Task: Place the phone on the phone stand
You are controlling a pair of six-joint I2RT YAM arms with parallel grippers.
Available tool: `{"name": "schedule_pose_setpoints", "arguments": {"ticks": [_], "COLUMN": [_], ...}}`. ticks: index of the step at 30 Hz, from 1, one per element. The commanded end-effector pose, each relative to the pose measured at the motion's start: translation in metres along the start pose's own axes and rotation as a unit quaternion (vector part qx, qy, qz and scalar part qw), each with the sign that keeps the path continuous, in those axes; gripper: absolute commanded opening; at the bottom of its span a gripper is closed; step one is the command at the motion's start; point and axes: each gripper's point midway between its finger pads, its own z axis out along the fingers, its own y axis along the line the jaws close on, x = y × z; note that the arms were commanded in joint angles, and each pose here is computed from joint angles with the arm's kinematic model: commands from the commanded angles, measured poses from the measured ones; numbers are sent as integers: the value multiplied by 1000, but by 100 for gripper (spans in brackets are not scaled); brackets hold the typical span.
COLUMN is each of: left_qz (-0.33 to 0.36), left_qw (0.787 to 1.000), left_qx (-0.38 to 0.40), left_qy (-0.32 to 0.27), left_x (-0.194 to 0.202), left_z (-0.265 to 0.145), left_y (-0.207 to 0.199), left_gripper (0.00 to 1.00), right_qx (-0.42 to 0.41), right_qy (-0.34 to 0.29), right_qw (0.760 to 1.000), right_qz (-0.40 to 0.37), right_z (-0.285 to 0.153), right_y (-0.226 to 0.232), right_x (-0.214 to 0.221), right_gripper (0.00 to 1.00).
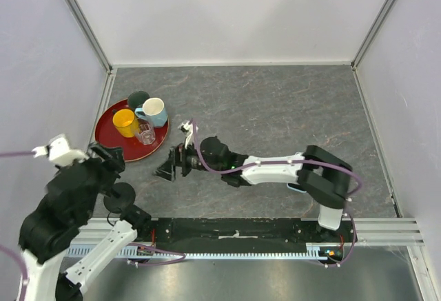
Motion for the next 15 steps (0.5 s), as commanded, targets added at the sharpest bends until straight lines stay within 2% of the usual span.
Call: {"name": "schedule_pose_setpoints", "arguments": {"ticks": [1, 2, 5, 7, 8, 10, 15], "left_qz": [-56, -52, -26, -14, -3, 5, 21], "left_qw": [979, 975, 971, 968, 967, 965, 963], "left_qx": [175, 193, 219, 232, 236, 243, 252], "left_qy": [-85, -95, -95, -93, -94, -93, -94], "left_x": [-45, -51, -60, -65, -67, -70, -69], "left_z": [-37, -41, -51, -56, -57, -63, -69], "left_y": [-43, -48, -58, -64, -65, -65, -63], "left_gripper": [77, 77, 75, 74, 73, 73, 73], "right_qx": [-59, -78, -97, -87, -95, -75, -60], "right_qy": [-91, -90, -85, -61, -63, -42, -33], "right_qw": [975, 966, 953, 953, 950, 946, 931], "right_qz": [192, 229, 275, 285, 289, 313, 359], "right_z": [39, 45, 72, 91, 99, 115, 144], "right_y": [35, 47, 67, 69, 81, 78, 77], "right_x": [-36, -33, -23, 3, -4, 21, 38], "right_gripper": [98, 98, 98, 98, 98, 98, 98]}}
